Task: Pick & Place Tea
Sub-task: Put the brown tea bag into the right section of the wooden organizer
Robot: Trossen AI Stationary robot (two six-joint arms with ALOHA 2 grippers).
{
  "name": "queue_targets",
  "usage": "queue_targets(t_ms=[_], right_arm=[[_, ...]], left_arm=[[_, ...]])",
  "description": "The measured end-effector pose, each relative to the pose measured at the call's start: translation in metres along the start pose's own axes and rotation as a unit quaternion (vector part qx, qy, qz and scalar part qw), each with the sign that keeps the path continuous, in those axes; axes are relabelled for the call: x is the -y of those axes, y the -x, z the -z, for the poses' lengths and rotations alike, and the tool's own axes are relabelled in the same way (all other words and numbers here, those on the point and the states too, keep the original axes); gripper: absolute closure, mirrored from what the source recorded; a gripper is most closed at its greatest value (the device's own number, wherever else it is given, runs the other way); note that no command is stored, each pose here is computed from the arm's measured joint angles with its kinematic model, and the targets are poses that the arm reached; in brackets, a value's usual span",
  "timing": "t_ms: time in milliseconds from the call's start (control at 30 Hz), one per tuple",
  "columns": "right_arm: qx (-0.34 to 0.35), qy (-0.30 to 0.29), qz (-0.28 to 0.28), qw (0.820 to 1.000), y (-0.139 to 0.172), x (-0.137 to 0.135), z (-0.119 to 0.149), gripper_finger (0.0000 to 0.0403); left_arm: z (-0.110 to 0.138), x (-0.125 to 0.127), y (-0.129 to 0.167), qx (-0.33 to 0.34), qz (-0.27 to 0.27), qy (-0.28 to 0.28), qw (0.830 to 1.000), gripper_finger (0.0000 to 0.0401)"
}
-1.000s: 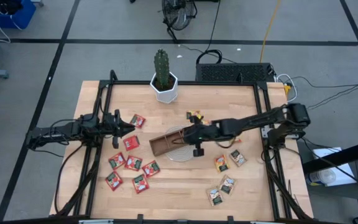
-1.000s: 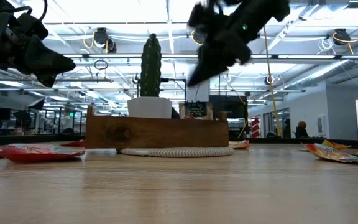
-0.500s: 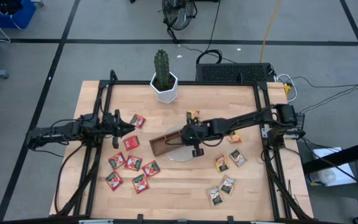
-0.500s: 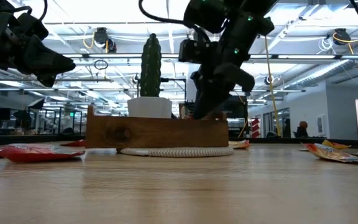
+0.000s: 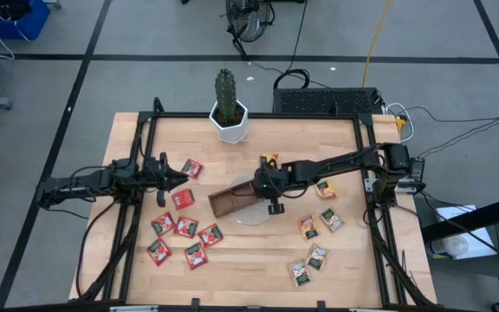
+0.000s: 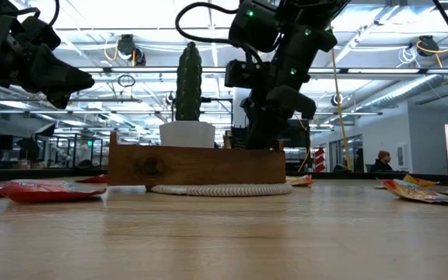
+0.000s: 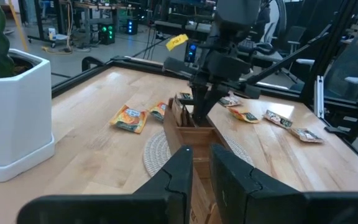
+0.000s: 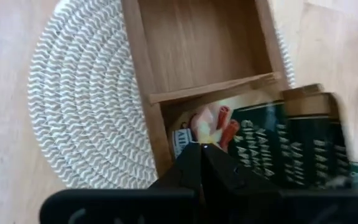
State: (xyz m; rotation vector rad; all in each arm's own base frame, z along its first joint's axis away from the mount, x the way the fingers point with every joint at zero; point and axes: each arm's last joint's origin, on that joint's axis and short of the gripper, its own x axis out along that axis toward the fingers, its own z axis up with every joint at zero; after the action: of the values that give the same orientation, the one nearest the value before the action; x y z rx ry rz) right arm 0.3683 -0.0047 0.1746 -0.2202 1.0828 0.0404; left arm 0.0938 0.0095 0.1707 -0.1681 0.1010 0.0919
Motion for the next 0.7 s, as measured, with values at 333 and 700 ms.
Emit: queue_targets(t_ms=[333, 700], right_arm=[[-0.018, -0.012, -0.025, 0.999, -0.017, -0.003, 0.004, 0.0403], [-0.025, -0.017, 0.070, 0.997, -0.014, -0.010, 0.002, 0.0403]], left_arm=[[0.000, 0.000, 0.000, 0.000, 0.000, 0.000, 1.000, 0.0343], [0.000, 0.000, 0.000, 0.000, 0.000, 0.000, 1.000, 0.0343]])
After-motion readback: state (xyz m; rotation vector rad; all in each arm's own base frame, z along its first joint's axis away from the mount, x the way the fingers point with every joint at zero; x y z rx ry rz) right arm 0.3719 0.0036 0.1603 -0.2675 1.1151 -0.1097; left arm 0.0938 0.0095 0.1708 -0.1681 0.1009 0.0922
